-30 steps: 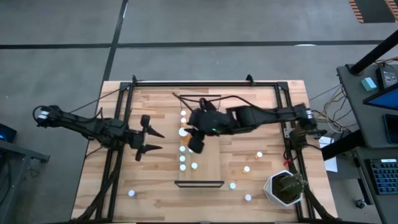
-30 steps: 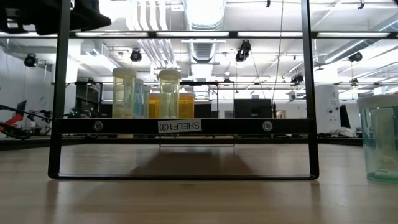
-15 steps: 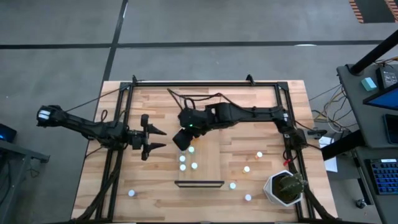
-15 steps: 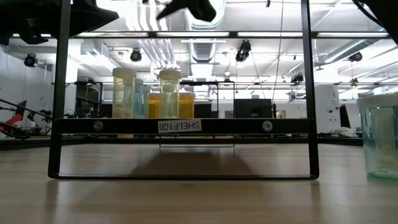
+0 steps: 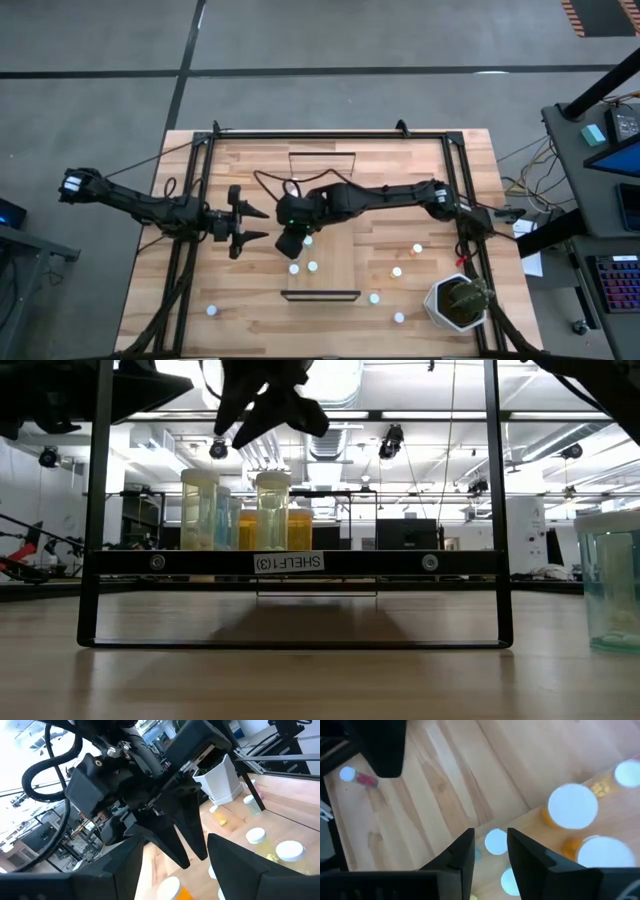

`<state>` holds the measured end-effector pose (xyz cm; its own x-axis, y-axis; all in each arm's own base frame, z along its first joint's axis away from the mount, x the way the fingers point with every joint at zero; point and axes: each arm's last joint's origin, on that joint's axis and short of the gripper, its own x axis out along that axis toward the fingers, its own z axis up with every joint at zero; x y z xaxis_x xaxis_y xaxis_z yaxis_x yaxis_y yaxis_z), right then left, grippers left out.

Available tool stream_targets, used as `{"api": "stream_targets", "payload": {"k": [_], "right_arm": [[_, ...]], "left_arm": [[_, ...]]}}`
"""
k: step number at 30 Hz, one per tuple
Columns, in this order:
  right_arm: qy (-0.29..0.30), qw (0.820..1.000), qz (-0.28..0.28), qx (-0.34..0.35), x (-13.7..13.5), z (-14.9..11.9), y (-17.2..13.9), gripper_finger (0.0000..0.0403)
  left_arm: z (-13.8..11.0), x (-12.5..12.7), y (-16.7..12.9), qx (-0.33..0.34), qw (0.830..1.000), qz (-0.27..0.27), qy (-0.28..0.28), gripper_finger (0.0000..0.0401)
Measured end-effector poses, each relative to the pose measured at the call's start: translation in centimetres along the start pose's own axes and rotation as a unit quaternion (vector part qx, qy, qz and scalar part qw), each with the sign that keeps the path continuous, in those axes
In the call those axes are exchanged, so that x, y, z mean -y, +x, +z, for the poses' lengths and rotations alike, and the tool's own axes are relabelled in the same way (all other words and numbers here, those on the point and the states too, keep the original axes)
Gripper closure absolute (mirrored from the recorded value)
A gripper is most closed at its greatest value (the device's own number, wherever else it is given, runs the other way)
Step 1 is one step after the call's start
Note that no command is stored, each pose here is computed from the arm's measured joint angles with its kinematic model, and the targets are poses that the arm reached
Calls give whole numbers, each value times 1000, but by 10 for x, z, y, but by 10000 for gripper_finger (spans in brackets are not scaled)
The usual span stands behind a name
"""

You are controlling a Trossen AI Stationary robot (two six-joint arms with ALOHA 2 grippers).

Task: Pick and place medicine bottles onto shelf by color
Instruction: Put the yellow pill bottle aligned with the other yellow pill bottles on the shelf

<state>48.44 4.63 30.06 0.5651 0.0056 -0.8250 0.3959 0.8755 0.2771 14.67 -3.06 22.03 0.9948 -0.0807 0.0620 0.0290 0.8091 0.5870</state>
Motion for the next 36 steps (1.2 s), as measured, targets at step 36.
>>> {"api": "stream_targets", "payload": {"k": [36], "right_arm": [[0, 999, -38, -34, -8, -20, -53, 344]], "left_arm": [[4, -3, 0, 14, 1000, 10, -3, 196]]}}
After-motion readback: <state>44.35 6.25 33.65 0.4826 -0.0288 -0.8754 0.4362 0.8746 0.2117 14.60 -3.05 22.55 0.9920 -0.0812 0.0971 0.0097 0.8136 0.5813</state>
